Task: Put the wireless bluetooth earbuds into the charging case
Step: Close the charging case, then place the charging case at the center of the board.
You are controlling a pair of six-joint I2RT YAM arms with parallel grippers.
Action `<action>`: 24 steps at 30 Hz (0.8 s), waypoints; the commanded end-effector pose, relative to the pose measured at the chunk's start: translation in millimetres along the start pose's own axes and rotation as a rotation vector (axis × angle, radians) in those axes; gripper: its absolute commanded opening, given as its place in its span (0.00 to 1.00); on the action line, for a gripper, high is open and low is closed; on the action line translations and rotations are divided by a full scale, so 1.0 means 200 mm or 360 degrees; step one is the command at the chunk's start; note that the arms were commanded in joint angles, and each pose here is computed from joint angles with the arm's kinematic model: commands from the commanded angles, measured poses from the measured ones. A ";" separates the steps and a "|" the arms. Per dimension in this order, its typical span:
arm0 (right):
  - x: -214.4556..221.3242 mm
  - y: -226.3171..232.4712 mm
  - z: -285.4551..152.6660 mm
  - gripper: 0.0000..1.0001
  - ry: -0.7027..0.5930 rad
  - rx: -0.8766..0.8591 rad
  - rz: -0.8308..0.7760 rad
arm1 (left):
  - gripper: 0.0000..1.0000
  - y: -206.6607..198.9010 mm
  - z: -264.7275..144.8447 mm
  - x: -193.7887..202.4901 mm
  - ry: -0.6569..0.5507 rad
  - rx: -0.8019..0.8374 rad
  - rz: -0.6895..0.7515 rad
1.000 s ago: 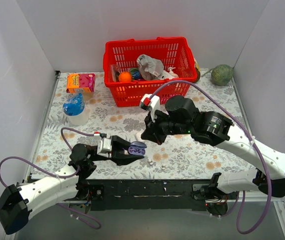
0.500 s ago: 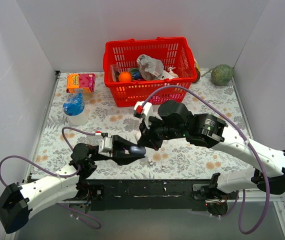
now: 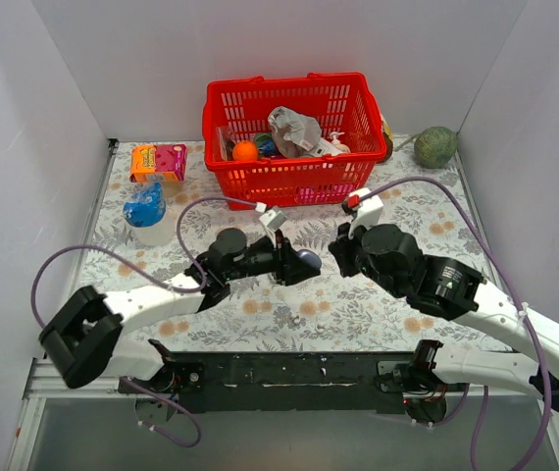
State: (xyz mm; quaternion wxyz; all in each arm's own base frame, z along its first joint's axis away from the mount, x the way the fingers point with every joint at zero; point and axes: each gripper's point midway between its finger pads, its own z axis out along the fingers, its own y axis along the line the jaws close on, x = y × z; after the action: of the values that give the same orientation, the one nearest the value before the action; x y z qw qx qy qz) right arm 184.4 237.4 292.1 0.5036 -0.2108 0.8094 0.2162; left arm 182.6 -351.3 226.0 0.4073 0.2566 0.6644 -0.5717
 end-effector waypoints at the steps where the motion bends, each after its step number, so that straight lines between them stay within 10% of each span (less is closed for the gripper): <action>1: 0.01 -0.15 0.01 0.10 -0.0183 0.0240 0.0186 | 0.00 0.29 0.11 0.22 0.0221 -0.0303 -0.0503; 16: 0.32 -0.18 0.02 0.16 -0.0007 0.0188 0.0207 | 0.03 0.92 0.32 0.45 0.0420 -0.0714 -0.0764; 22: 0.32 -0.20 0.01 0.18 0.0000 0.0220 0.0194 | 0.46 0.98 0.27 0.52 0.0480 -0.0831 -0.0780; 24: 0.32 -0.21 0.00 0.18 0.0003 0.0229 0.0191 | 0.98 0.98 0.24 0.54 0.0497 -0.0854 -0.0785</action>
State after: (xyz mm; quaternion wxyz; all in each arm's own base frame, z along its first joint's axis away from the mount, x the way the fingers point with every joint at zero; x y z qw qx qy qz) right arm 178.4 197.9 213.5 0.4864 -0.1460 0.8427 0.1788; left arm 295.9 -385.4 41.6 0.2041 0.0649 0.8630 -0.4577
